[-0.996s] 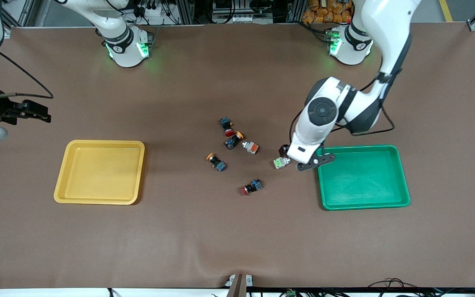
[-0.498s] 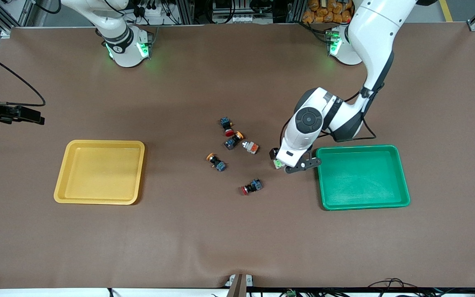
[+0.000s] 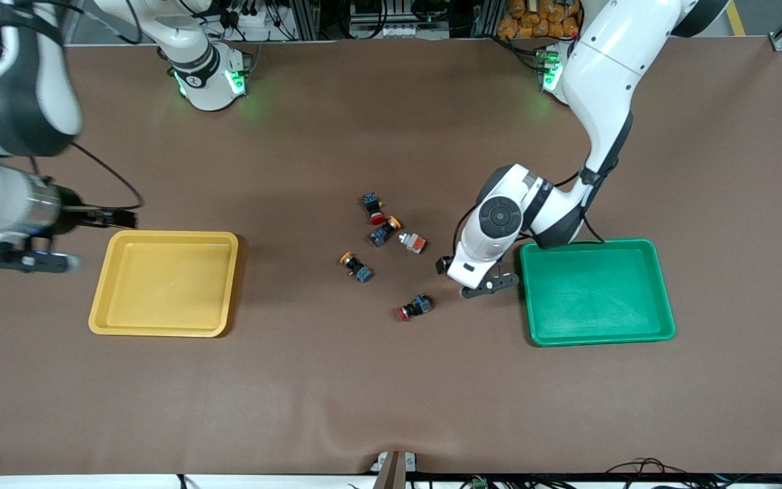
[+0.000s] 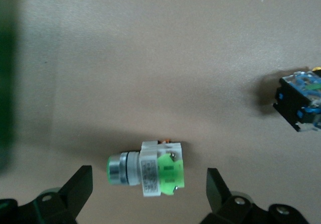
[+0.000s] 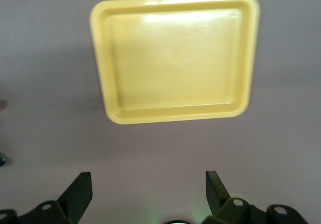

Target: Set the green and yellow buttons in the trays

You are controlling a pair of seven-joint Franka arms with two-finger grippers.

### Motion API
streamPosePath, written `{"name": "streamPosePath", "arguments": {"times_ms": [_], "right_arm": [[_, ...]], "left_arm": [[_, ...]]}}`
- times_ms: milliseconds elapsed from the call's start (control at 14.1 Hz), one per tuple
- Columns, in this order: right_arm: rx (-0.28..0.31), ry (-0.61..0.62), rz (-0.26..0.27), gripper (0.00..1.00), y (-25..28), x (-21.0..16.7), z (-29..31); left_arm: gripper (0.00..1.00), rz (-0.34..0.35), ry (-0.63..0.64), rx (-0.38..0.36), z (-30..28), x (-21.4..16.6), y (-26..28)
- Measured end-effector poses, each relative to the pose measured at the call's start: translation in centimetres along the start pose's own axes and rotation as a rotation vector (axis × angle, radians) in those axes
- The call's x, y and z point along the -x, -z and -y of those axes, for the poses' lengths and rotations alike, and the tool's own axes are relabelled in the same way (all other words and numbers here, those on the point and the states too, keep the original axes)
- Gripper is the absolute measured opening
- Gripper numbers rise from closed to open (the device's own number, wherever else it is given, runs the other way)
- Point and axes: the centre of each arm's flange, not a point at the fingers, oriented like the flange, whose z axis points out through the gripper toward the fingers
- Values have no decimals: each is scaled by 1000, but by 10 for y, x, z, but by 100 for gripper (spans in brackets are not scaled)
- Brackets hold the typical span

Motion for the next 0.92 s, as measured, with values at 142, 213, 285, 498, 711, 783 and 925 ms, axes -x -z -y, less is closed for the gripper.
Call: {"name": "streamPosePath", "arguments": {"times_ms": [142,213,285,498,711,783,925], "right_arm": [[20,73,-2,100,-4,5,50],[27,106,-12,100,-5,8,73],[28,132,-24,100,-7,10,93],[-42,196,-7,100,-26,3,122],[-122,289,-5,100,-54,-19,130],[-131,326,-11,100,-63,-24,138],[-125,421,-28,100,-81,-28,165]], "left_arm": [[93,-5,-26,-17,-1,3,-13],[84,-2,-30,-22,-1,4,-18],[74,1,-31,-25,0,4,-21],[66,0,-31,-23,-1,4,-22],[66,-12,-24,-16,1,-4,-15],[66,-21,-25,-14,3,-11,-6],[66,-32,-31,-25,19,-32,23]]}}
